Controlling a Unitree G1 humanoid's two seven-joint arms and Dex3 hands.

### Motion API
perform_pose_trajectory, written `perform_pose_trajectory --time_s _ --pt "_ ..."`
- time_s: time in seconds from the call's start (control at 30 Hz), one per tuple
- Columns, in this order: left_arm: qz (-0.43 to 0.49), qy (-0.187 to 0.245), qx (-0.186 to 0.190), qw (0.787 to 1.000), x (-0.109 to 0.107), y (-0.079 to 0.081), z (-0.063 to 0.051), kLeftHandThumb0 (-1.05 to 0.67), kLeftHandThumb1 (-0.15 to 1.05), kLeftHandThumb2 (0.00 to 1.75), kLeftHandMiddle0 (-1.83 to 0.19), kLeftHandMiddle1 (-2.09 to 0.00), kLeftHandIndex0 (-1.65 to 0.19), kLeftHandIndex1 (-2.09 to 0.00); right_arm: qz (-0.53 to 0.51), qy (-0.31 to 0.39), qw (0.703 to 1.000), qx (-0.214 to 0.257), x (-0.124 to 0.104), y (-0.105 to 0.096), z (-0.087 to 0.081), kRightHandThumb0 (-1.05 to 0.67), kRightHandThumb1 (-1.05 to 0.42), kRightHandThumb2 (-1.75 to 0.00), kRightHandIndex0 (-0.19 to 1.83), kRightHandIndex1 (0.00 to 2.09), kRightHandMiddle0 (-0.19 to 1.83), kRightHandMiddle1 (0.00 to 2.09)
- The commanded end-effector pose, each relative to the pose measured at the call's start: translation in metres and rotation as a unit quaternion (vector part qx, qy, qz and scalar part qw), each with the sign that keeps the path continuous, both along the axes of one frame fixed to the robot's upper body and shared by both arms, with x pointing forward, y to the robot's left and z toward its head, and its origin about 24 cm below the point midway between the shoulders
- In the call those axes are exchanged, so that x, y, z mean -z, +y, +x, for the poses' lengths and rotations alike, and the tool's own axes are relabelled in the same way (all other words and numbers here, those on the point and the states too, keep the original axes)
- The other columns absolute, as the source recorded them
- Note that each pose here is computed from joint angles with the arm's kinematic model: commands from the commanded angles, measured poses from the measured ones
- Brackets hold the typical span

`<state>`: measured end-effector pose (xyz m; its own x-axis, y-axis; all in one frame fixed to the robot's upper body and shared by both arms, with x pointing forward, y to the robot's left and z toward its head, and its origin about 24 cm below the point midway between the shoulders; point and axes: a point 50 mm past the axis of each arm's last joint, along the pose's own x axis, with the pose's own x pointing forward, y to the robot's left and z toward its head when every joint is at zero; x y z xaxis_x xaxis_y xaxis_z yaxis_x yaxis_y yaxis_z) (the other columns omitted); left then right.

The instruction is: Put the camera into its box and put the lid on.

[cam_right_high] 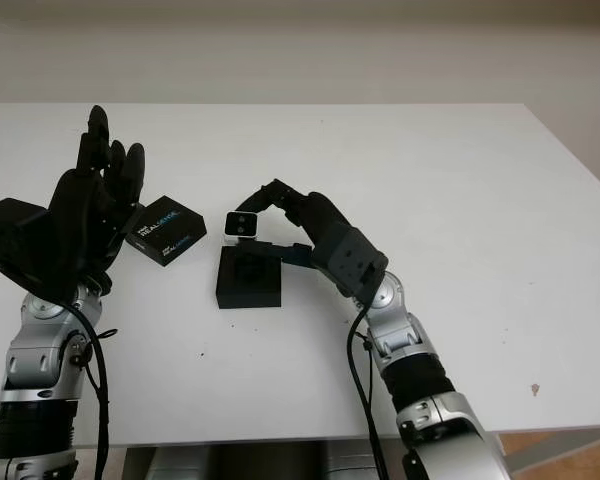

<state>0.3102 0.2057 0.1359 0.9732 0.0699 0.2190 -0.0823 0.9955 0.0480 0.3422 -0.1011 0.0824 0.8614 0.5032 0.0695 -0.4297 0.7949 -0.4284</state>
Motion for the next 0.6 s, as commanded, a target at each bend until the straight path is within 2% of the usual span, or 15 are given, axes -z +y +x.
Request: perform_pose_trajectory --time_s 0.0,0.57 --pt "0.005 -0.011 0.001 1.000 -0.005 0.001 0.000 -0.64 1.05 0.48 0.19 0.00 0.19 0.00 -0.005 -0.004 1.000 -0.004 -0.002 0.001 -0.001 -0.51 -1.05 -0.10 0.18 0.05 0.37 1.47" --pt "0.003 -0.012 0.003 1.000 -0.005 0.001 0.000 -0.64 1.05 0.48 0.19 0.00 0.19 0.00 -0.031 0.013 0.999 0.000 0.013 -0.005 -0.007 -0.49 -1.05 -0.10 0.18 0.05 0.38 1.47"
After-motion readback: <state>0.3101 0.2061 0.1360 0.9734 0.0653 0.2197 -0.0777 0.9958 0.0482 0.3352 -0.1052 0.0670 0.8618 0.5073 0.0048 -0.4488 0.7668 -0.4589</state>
